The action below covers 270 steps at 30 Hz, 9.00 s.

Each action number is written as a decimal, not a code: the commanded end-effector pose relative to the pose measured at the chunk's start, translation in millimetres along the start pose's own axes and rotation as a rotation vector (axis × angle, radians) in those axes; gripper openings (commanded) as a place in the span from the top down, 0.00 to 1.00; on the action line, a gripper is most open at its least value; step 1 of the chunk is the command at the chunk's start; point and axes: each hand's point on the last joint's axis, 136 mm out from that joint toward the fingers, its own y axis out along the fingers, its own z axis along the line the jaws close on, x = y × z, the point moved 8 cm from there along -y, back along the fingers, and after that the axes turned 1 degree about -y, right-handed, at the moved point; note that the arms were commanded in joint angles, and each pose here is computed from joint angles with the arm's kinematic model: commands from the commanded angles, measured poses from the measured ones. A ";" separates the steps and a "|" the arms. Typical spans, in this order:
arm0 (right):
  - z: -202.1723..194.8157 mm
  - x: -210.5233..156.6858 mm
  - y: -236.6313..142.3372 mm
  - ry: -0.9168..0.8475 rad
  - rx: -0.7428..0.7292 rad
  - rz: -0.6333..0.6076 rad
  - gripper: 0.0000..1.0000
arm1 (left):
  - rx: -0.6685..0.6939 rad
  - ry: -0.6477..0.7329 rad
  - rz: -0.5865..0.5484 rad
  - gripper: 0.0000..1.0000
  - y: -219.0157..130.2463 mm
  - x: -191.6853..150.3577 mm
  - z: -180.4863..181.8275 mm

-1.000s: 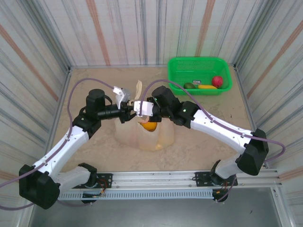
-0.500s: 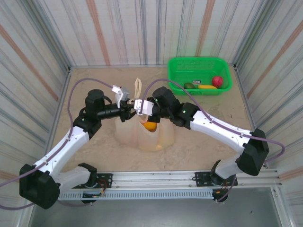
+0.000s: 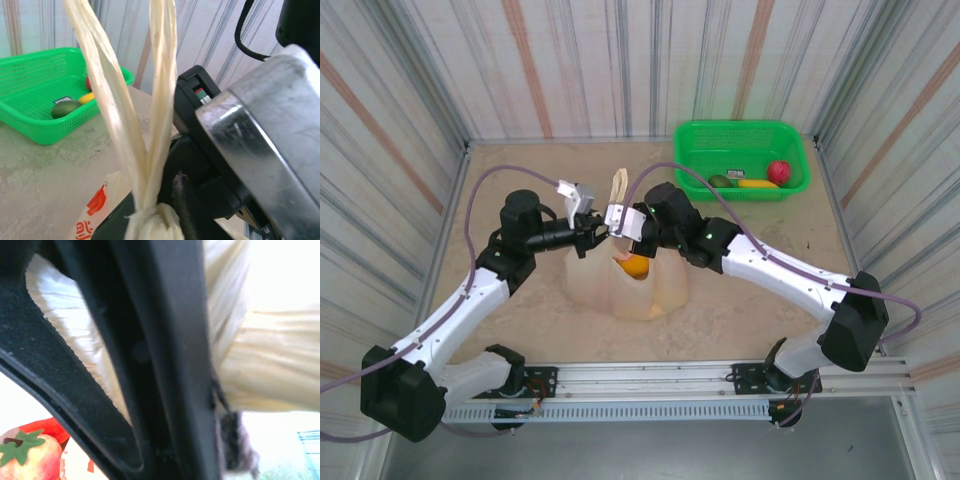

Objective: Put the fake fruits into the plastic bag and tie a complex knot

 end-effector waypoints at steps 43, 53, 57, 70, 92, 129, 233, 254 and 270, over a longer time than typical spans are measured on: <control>-88.1 49.2 -82.1 0.838 0.447 -0.291 0.38 | -0.010 0.203 -0.032 1.00 -7.1 -7.3 -16.5; -92.3 48.8 -95.6 0.849 0.423 -0.279 1.00 | 0.005 0.197 -0.023 1.00 -7.2 -9.7 -15.0; -93.5 48.5 -111.2 0.835 0.369 -0.329 1.00 | 0.008 0.185 -0.017 1.00 -6.2 -10.6 -13.6; -9.2 12.6 -107.9 0.646 0.374 -0.404 1.00 | 0.048 0.167 -0.028 1.00 -6.8 -10.3 -9.4; -4.7 -25.0 -48.3 0.609 0.118 -0.289 1.00 | 0.088 0.108 -0.031 0.79 -6.0 -9.4 -6.9; 19.1 -5.5 -38.9 0.545 0.191 -0.252 1.00 | 0.074 0.030 -0.058 0.57 -3.0 -5.4 1.0; 4.3 9.3 -23.6 -0.262 -0.009 -0.191 1.00 | 0.256 -0.682 0.152 0.47 -30.2 -10.1 43.3; 1.2 16.8 -19.1 -0.221 0.046 -0.205 1.00 | 0.076 -0.244 0.067 0.49 -13.9 -34.0 17.0; -1.4 16.2 -13.8 -0.180 0.073 -0.214 1.00 | 0.027 -0.209 0.093 0.58 -2.0 -32.2 14.1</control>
